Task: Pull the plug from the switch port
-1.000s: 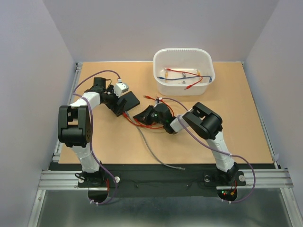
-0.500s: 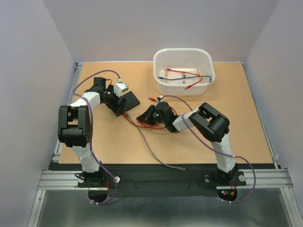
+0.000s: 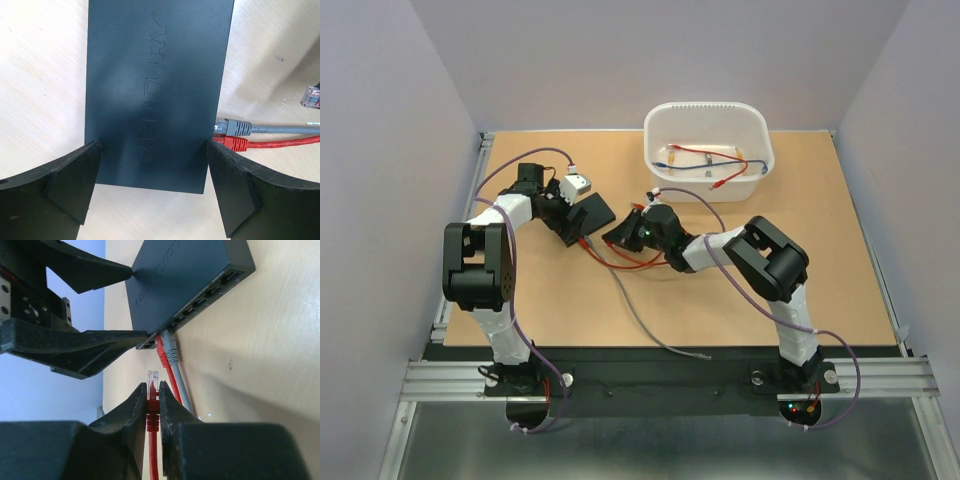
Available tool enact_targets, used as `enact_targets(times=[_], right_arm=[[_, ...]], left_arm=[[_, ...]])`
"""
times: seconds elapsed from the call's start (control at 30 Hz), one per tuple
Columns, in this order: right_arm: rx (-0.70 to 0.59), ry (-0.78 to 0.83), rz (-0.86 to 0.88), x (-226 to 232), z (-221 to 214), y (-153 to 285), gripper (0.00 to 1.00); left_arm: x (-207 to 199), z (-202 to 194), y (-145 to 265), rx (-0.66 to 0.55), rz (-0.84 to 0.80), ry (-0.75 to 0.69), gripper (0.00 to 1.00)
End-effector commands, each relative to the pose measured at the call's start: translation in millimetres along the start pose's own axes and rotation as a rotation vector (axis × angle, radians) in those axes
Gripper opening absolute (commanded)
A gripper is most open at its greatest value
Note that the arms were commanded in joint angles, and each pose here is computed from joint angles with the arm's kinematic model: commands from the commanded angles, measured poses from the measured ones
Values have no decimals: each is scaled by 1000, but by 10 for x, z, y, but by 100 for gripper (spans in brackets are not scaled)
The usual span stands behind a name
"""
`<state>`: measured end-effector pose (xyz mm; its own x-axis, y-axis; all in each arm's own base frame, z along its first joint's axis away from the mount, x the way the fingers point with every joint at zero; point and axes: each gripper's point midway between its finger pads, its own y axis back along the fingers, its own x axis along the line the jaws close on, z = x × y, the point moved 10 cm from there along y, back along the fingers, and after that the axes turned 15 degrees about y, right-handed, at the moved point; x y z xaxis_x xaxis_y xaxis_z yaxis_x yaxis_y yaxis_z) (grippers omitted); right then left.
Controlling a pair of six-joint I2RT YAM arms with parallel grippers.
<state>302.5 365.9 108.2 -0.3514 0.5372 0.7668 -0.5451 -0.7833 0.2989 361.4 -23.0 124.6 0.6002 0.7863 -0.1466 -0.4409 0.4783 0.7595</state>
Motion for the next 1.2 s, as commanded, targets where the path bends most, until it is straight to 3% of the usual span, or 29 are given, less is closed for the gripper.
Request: enact_targets(times=[0.0, 0.43, 0.63, 0.83, 1.0, 1.17], right_arm=[[-129, 103, 144, 573, 446, 158, 0], [-309, 239, 336, 1409, 1020, 694, 0], [-409, 335, 510, 2014, 1409, 994, 0], [-507, 524, 669, 2523, 1759, 1225, 0], [-698, 658, 539, 2385, 2279, 1210, 0], [-800, 850, 397, 1859, 2910, 890, 0]], left_arm=[[-23, -128, -33, 82, -3, 53, 97], [-29, -126, -25, 86, -1, 51, 97], [-28, -135, -30, 89, -1, 52, 97], [-23, -135, -33, 92, 3, 56, 97], [-31, -132, -21, 88, 1, 53, 97], [-40, -130, -14, 84, -5, 50, 97]])
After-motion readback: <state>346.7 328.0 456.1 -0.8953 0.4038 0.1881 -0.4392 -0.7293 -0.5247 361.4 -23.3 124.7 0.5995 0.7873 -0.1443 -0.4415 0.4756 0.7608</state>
